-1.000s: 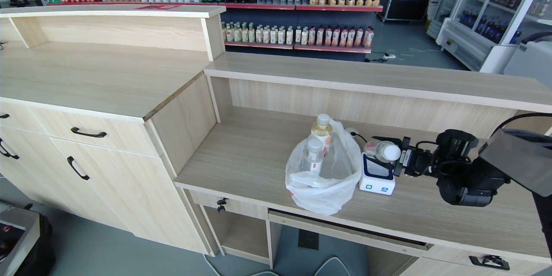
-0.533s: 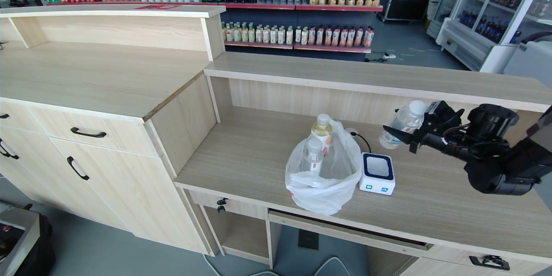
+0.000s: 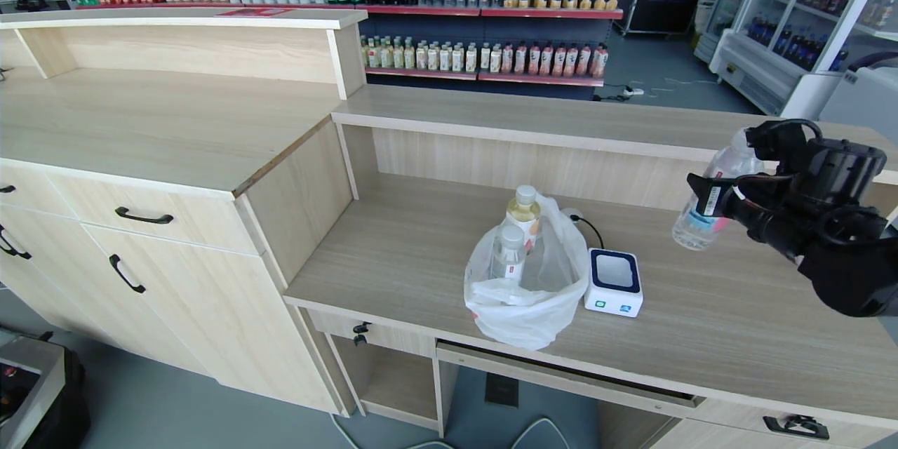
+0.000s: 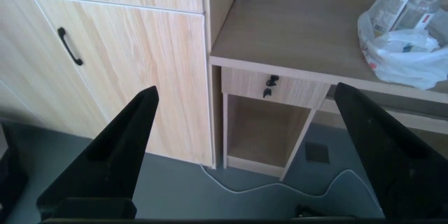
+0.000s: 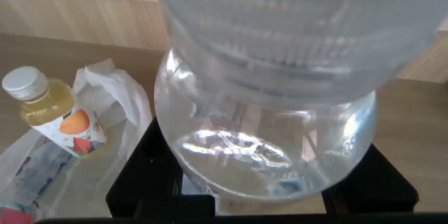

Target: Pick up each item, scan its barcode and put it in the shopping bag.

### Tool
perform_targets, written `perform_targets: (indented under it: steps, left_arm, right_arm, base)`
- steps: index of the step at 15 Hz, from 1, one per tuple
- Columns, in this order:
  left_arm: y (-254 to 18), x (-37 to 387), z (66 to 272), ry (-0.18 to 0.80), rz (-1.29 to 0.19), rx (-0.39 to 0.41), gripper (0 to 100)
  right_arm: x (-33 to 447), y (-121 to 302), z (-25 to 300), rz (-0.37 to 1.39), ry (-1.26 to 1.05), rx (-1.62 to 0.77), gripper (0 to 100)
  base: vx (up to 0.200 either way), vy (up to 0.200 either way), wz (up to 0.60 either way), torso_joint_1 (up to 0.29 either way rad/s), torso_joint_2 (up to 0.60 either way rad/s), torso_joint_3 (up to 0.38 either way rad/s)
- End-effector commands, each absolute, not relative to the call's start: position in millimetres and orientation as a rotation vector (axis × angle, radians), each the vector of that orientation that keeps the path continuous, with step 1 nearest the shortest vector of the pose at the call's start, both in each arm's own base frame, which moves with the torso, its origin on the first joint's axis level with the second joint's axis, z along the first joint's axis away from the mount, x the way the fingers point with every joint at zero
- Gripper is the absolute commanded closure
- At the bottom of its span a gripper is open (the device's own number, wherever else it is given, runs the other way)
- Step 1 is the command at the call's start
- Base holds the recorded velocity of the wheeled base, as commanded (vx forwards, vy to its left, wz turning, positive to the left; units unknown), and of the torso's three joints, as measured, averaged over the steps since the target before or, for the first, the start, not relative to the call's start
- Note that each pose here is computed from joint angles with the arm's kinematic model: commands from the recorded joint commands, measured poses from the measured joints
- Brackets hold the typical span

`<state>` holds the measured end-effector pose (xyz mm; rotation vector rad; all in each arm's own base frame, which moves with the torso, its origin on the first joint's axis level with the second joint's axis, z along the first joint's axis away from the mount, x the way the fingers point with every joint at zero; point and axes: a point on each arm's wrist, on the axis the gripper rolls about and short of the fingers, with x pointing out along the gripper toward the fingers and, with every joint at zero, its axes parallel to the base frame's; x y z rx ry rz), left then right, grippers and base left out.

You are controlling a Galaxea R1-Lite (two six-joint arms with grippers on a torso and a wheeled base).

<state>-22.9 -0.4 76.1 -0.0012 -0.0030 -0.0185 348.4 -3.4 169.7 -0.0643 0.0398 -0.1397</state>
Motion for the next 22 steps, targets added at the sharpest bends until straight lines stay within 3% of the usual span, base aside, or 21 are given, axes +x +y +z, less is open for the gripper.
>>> perform_targets:
  steps: [1, 7, 10, 15, 19, 22]
  left_arm:
    - [-0.4, -22.9, 76.1, -0.003, -0.018, -0.002, 0]
    - [-0.4, -22.9, 76.1, -0.003, -0.018, -0.002, 0]
    - [-0.4, -22.9, 76.1, -0.003, -0.018, -0.002, 0]
    - [-0.4, -22.9, 76.1, -0.003, -0.018, -0.002, 0]
    - [-0.4, -22.9, 76.1, -0.003, -0.018, -0.002, 0]
    - [-0.4, -22.9, 76.1, -0.003, -0.018, -0.002, 0]
  right_arm:
    - [338.3, 14.6, 172.9, -0.170, 0.045, -0.103, 100]
    - [332.2, 12.0, 170.9, -0.244, 0.084, -0.324, 100]
    - [330.3, 28.0, 169.7, -0.210, 0.043, -0.318, 100]
    - [342.6, 45.2, 141.7, -0.159, 0.102, -0.312, 100]
    - [379.1, 68.2, 64.4, -0.107, 0.176, -0.210, 100]
    - [397.1, 72.1, 31.6, -0.071, 0.152, -0.150, 100]
  base:
    - [0.000, 0.000, 0.00, 0.000, 0.00, 0.000]
    - [0.000, 0.000, 0.00, 0.000, 0.00, 0.000]
    - [0.000, 0.000, 0.60, 0.001, 0.00, 0.002]
    - [0.000, 0.000, 0.48, 0.005, 0.00, 0.001]
    - [0.000, 0.000, 0.00, 0.000, 0.00, 0.000]
    - [0.000, 0.000, 0.00, 0.000, 0.00, 0.000]
